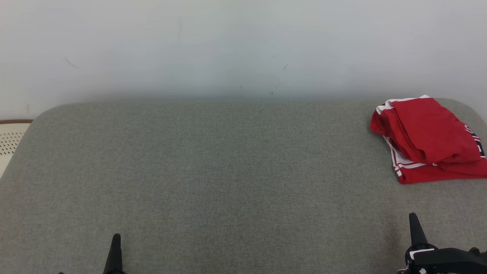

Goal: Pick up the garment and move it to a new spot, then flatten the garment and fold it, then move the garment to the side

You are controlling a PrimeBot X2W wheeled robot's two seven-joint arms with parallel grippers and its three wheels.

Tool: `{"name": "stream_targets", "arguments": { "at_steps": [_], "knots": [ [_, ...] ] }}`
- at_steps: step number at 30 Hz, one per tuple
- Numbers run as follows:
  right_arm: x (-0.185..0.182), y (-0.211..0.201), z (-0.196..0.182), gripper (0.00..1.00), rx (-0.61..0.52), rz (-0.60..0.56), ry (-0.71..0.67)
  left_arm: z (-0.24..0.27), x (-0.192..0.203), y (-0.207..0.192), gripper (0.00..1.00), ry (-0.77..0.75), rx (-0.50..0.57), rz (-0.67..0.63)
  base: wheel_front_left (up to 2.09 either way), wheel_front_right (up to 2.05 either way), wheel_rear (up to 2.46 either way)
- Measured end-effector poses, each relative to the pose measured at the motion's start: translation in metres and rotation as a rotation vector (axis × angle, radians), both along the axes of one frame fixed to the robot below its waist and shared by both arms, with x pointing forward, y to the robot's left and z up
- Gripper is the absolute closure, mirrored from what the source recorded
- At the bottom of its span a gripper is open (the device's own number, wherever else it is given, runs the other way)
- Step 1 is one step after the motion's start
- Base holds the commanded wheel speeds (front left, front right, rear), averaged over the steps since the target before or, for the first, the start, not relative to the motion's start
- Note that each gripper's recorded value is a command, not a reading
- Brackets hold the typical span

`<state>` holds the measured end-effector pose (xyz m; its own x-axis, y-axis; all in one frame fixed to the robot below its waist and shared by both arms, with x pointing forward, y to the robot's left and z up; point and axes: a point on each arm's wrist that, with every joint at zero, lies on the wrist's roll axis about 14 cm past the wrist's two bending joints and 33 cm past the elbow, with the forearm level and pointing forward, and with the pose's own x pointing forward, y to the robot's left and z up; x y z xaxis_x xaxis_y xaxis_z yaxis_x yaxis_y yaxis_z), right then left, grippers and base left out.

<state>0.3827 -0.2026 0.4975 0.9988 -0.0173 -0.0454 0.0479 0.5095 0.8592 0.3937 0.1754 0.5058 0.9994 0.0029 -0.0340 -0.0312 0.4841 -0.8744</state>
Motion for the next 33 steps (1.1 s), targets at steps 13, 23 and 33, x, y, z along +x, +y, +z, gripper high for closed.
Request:
{"name": "stream_targets", "arguments": {
  "at_steps": [13, 23, 33],
  "knots": [
    [0.004, -0.007, 0.0, 1.0, 0.142, -0.016, 0.003, -0.001, 0.005, -0.001, 1.0, 0.005, -0.137, -0.011, 0.0, 0.0, 0.0],
    [0.006, -0.012, 0.0, 1.0, 0.236, -0.025, 0.0, -0.001, 0.008, -0.002, 1.0, 0.007, -0.227, -0.015, 0.0, 0.0, 0.0],
    [0.011, -0.015, 0.005, 1.0, 0.33, -0.028, -0.015, 0.001, 0.012, -0.002, 1.0, 0.002, -0.312, -0.02, 0.0, 0.0, 0.0]
  ]
}}
